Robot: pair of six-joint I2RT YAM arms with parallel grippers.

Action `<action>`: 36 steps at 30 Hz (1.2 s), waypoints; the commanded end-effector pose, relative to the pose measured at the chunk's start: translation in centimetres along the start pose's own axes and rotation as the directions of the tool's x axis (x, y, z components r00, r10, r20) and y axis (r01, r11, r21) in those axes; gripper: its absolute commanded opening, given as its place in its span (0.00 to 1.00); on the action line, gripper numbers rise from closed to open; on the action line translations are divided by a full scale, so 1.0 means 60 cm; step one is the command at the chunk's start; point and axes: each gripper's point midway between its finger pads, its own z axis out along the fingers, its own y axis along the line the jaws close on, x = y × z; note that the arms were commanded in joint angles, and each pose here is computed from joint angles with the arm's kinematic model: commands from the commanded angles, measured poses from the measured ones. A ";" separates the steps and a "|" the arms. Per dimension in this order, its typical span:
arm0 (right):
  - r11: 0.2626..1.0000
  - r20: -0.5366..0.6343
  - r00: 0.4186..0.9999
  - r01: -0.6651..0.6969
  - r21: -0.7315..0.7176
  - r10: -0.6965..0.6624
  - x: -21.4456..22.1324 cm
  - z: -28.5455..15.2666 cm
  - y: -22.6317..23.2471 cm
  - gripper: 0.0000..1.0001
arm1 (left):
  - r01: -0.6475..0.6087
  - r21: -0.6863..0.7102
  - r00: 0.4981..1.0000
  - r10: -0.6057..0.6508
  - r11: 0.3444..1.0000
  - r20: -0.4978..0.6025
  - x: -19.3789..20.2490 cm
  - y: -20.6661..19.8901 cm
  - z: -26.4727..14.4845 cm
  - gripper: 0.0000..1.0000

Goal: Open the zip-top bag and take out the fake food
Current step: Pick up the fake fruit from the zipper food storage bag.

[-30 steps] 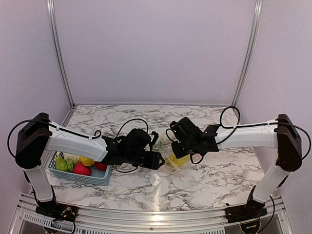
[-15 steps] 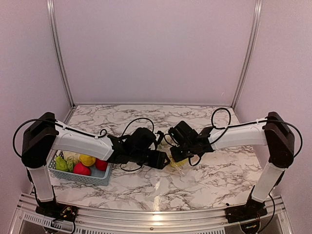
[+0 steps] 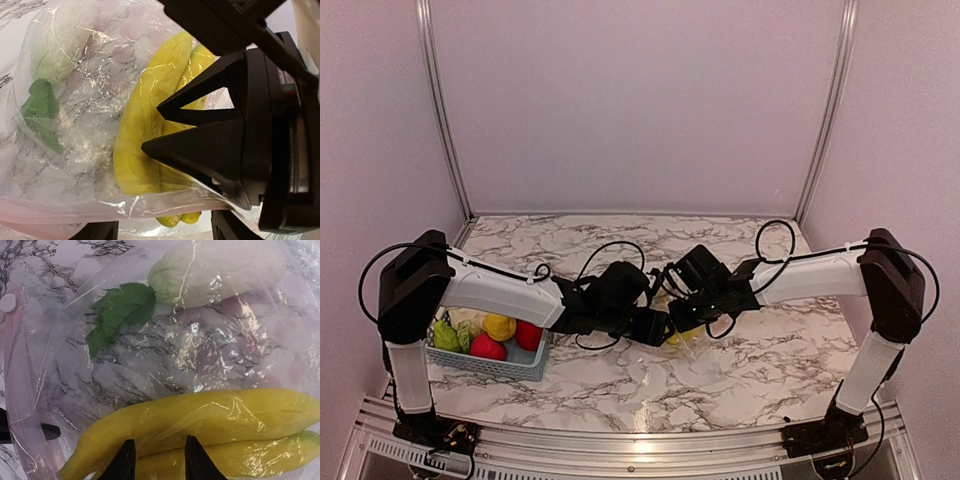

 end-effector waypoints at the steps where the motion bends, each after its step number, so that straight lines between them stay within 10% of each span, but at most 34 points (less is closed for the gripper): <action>1: 0.995 -0.010 1.000 -0.030 -0.092 0.029 0.000 0.005 0.018 0.31 | -0.039 0.006 0.999 0.039 0.999 0.000 -0.006 -0.011 0.014 0.64; 36: 0.998 0.089 0.994 -0.064 -0.005 0.064 -0.047 -0.031 -0.009 0.29 | -0.073 -0.108 0.997 0.075 0.991 0.016 -0.029 0.011 -0.030 0.19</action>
